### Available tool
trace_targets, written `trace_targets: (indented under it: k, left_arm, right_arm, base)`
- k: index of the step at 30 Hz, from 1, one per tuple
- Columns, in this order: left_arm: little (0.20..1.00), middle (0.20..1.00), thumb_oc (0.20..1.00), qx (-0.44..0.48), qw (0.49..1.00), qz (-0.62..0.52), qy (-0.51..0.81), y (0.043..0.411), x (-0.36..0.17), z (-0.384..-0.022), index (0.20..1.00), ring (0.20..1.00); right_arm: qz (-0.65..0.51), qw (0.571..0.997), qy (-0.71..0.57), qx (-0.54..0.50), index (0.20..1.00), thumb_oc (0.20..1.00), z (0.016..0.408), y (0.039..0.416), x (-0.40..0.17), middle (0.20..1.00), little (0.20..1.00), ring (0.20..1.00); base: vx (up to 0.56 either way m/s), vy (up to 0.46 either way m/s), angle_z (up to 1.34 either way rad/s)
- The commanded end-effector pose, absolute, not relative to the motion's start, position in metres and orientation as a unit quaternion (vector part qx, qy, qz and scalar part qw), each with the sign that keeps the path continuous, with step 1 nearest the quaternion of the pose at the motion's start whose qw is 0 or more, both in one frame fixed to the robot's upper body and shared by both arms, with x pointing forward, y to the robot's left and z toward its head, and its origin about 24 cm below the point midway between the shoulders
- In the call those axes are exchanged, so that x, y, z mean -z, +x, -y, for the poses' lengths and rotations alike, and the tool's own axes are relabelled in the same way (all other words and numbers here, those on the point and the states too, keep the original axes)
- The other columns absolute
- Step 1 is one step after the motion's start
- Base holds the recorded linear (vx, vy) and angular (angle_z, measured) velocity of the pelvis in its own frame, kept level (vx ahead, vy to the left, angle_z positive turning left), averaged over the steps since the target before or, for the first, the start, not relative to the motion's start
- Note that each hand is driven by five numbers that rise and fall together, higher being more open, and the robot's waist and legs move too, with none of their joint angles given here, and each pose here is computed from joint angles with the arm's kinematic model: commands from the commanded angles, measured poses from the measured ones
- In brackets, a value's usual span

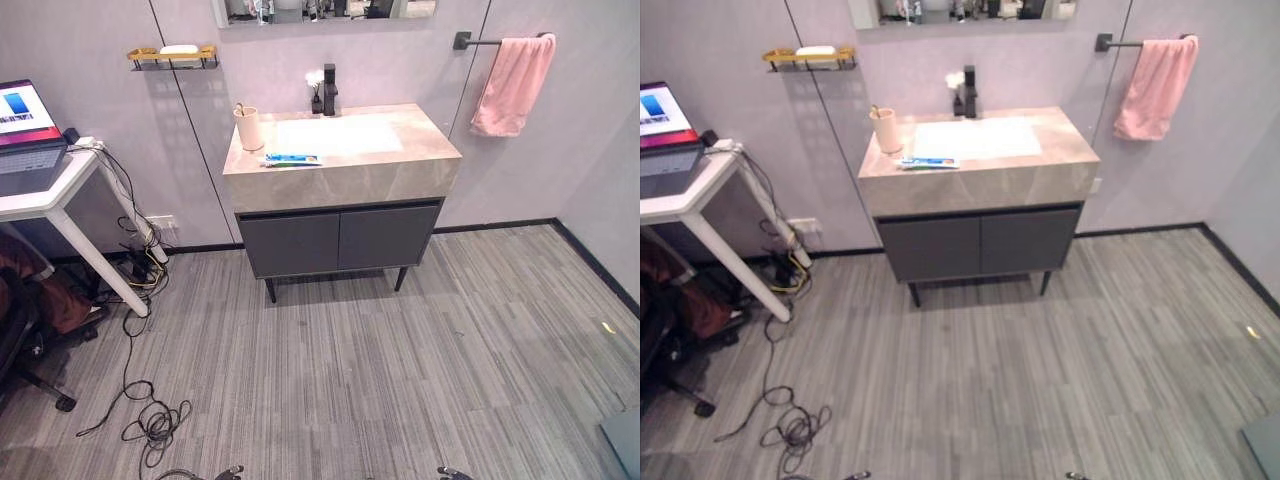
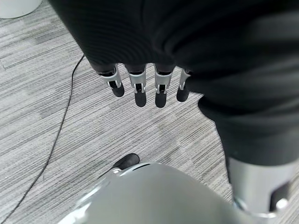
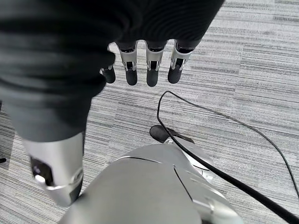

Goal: Put brush and paste in cup on sink, flatten towel.

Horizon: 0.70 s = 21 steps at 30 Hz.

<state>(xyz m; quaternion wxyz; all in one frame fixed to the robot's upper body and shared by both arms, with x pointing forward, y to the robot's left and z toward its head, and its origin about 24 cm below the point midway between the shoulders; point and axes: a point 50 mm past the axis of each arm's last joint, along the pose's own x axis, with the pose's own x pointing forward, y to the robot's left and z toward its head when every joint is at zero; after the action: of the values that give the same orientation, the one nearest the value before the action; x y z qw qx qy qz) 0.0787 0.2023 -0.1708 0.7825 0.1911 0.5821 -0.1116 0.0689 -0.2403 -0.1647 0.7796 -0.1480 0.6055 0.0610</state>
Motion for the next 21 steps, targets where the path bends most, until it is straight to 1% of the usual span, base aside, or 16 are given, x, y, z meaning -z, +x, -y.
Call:
trace_targets:
  k: [1, 4, 5, 8, 10, 11, 12, 13, 15, 16, 17, 21]
  left_arm:
    - [1.0, 1.0, 1.0, 0.128, 0.787, -0.572, 0.191, 0.087, 0.17, -0.197, 1.0, 1.0]
    - [1.0, 1.0, 1.0, 0.126, 0.789, -0.571, 0.19, 0.088, 0.17, -0.196, 1.0, 1.0]
    - [1.0, 1.0, 1.0, 0.098, 0.798, -0.569, 0.172, 0.089, 0.169, -0.198, 1.0, 1.0]
    - [1.0, 1.0, 1.0, 0.076, 0.806, -0.566, 0.151, 0.09, 0.169, -0.198, 1.0, 1.0]
    - [1.0, 1.0, 1.0, 0.059, 0.818, -0.556, 0.139, 0.095, 0.167, -0.2, 1.0, 1.0]
    - [1.0, 1.0, 1.0, 0.058, 0.818, -0.556, 0.139, 0.095, 0.167, -0.2, 1.0, 1.0]
    - [1.0, 1.0, 1.0, 0.049, 0.829, -0.541, 0.138, 0.103, 0.165, -0.2, 1.0, 1.0]
    - [1.0, 1.0, 1.0, 0.026, 0.85, -0.509, 0.133, 0.12, 0.159, -0.204, 1.0, 1.0]
    - [1.0, 1.0, 1.0, 0.026, 0.85, -0.509, 0.133, 0.12, 0.159, -0.204, 1.0, 1.0]
    - [1.0, 1.0, 1.0, 0.012, 0.87, -0.474, 0.134, 0.139, 0.151, -0.206, 1.0, 1.0]
    - [1.0, 1.0, 1.0, -0.005, 0.881, -0.454, 0.129, 0.149, 0.146, -0.21, 1.0, 1.0]
    - [1.0, 1.0, 1.0, -0.029, 0.894, -0.428, 0.127, 0.161, 0.139, -0.215, 1.0, 1.0]
  right_arm:
    - [-0.621, 0.769, -0.145, -0.054, 1.0, 1.0, 0.242, 0.064, 0.166, 1.0, 1.0, 1.0]
    - [-0.621, 0.77, -0.139, -0.045, 1.0, 1.0, 0.243, 0.063, 0.165, 1.0, 1.0, 1.0]
    - [-0.616, 0.78, -0.11, -0.014, 1.0, 1.0, 0.244, 0.065, 0.165, 1.0, 1.0, 1.0]
    - [-0.606, 0.791, -0.082, 0.011, 1.0, 1.0, 0.244, 0.069, 0.164, 1.0, 1.0, 1.0]
    - [-0.584, 0.808, -0.079, 0.02, 1.0, 1.0, 0.243, 0.082, 0.162, 1.0, 1.0, 1.0]
    - [-0.584, 0.808, -0.079, 0.02, 1.0, 1.0, 0.243, 0.082, 0.162, 1.0, 1.0, 1.0]
    - [-0.564, 0.821, -0.083, 0.025, 1.0, 1.0, 0.242, 0.092, 0.16, 1.0, 1.0, 1.0]
    - [-0.51, 0.857, -0.073, 0.031, 1.0, 1.0, 0.236, 0.121, 0.152, 1.0, 1.0, 1.0]
    - [-0.51, 0.857, -0.073, 0.031, 1.0, 1.0, 0.236, 0.121, 0.152, 1.0, 1.0, 1.0]
    - [-0.451, 0.888, -0.084, 0.018, 1.0, 1.0, 0.23, 0.147, 0.141, 1.0, 1.0, 1.0]
    - [-0.426, 0.9, -0.089, 0.014, 1.0, 1.0, 0.229, 0.159, 0.134, 1.0, 1.0, 1.0]
    - [-0.396, 0.914, -0.09, 0.014, 1.0, 1.0, 0.226, 0.172, 0.127, 1.0, 1.0, 1.0]
  base:
    - [0.0, 0.0, 0.0]
    - [0.0, 0.0, 0.0]
    - [0.0, 0.0, 0.0]
    - [0.0, 0.0, 0.0]
    - [0.0, 0.0, 0.0]
    - [0.0, 0.0, 0.0]
    - [-0.05, -0.011, -0.01]
    - [-0.05, -0.011, -0.02]
    - [-0.09, -0.017, -0.03]
    - [-0.22, -0.044, -0.02]
    - [-0.22, -0.044, -0.02]
    - [-0.06, -0.023, 0.01]
